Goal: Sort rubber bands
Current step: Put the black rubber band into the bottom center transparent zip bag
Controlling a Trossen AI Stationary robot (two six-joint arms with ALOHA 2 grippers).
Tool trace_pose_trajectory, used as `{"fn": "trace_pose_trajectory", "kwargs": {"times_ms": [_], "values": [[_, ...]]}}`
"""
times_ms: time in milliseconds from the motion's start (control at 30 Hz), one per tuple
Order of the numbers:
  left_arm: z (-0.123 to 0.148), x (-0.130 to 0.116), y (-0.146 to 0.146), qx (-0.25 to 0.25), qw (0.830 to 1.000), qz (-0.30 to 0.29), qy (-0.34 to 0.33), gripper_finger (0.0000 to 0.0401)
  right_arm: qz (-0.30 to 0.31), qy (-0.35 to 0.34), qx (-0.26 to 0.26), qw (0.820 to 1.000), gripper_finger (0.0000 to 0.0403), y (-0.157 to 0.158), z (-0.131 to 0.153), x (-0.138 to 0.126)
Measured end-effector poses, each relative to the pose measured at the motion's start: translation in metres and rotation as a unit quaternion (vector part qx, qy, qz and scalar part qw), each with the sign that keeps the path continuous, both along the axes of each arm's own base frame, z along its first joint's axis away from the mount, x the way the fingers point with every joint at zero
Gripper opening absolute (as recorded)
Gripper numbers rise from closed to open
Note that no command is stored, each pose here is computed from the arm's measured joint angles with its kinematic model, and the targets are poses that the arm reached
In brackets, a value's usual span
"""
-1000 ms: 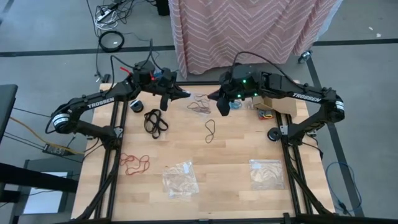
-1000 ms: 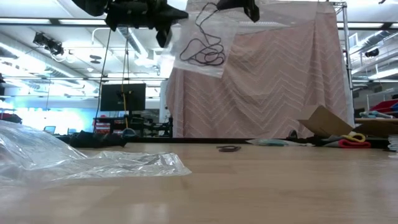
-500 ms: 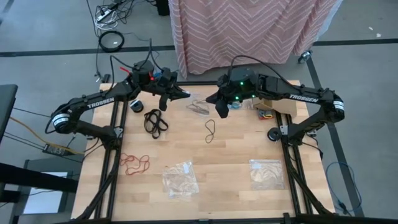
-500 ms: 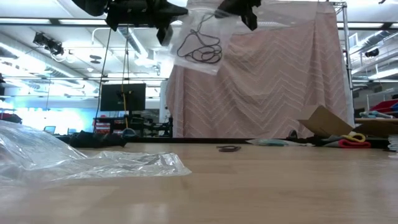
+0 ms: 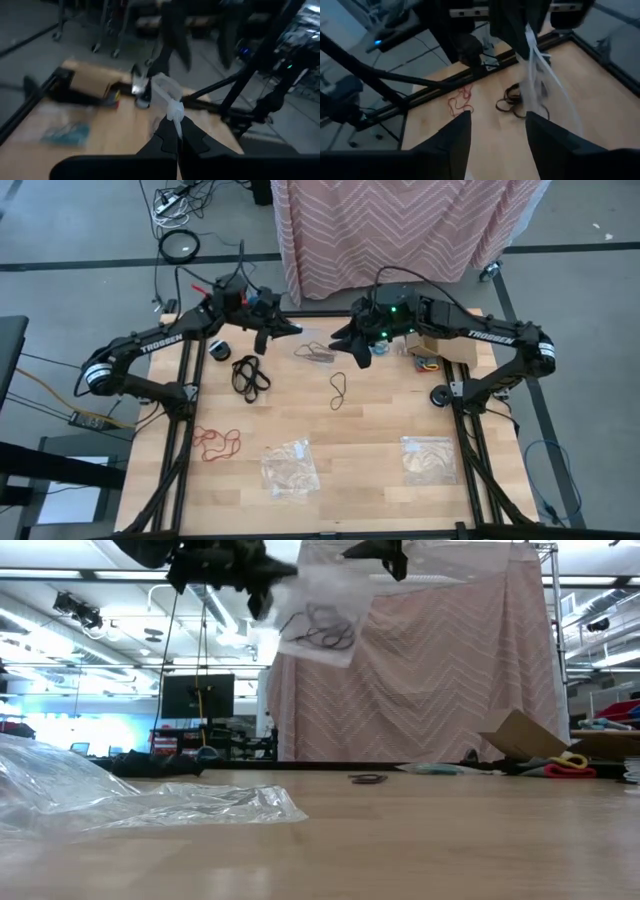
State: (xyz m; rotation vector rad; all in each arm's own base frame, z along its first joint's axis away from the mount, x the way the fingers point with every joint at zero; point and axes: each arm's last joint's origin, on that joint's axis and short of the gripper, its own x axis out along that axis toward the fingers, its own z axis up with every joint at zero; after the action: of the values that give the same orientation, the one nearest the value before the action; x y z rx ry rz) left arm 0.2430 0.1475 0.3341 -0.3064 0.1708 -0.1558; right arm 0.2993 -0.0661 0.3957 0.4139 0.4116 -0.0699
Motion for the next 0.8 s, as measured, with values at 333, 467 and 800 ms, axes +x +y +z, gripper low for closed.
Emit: {"fn": "trace_pose_trajectory", "kwargs": {"times_ms": [333,467,800], "values": [[-0.003,-0.037,0.019,0.0,0.999,0.024,0.042,0.0,-0.056,0.157,-0.012,0.986,0.0157,-0.003,-0.061,-0.004],[0.005,-0.048,0.02,0.008,0.999,0.039,0.032,0.0,-0.087,0.198,0.032,0.976,0.0155,-0.003,-0.115,-0.005],[0.005,-0.055,0.018,-0.003,0.998,0.047,0.045,0.0,-0.178,0.241,0.107,0.948,0.0149,-0.012,-0.211,0.007]]}}
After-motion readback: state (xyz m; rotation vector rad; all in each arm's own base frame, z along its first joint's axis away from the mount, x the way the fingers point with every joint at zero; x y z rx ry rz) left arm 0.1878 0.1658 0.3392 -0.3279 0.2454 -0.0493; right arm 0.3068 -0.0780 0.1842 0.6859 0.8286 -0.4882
